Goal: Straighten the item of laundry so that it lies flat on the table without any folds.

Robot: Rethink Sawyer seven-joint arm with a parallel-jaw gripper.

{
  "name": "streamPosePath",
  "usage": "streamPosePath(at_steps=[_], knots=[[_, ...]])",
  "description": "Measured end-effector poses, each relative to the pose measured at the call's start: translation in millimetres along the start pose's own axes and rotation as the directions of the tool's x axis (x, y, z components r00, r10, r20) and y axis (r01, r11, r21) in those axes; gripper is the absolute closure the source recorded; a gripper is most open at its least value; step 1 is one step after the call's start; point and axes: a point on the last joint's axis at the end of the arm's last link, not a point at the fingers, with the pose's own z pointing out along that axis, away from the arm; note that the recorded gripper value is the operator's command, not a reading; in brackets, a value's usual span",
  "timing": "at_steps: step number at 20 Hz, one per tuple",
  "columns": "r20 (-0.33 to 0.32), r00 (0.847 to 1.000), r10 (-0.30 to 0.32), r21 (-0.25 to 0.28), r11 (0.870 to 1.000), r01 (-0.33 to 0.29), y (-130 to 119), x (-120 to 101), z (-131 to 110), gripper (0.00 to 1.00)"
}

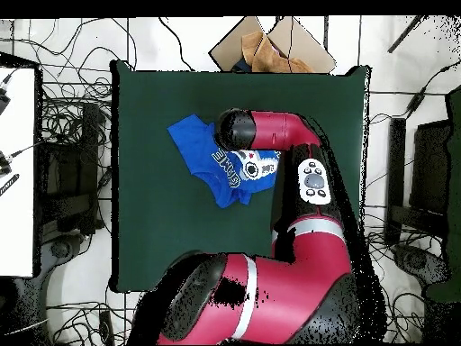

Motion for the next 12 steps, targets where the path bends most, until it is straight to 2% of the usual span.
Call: streamPosePath(at_steps=[3,9,12], knots=[[0.023,1.000,-0.018,-0.021,1.000,0.018,-4.2,11.3,9.3,1.00],[0.020,0.998,-0.055,-0.004,0.998,0.055,-7.0,24.4,21.9,1.00],[0.037,0.996,-0.076,-0.002,0.997,0.076,-3.8,24.2,22.0,1.00]])
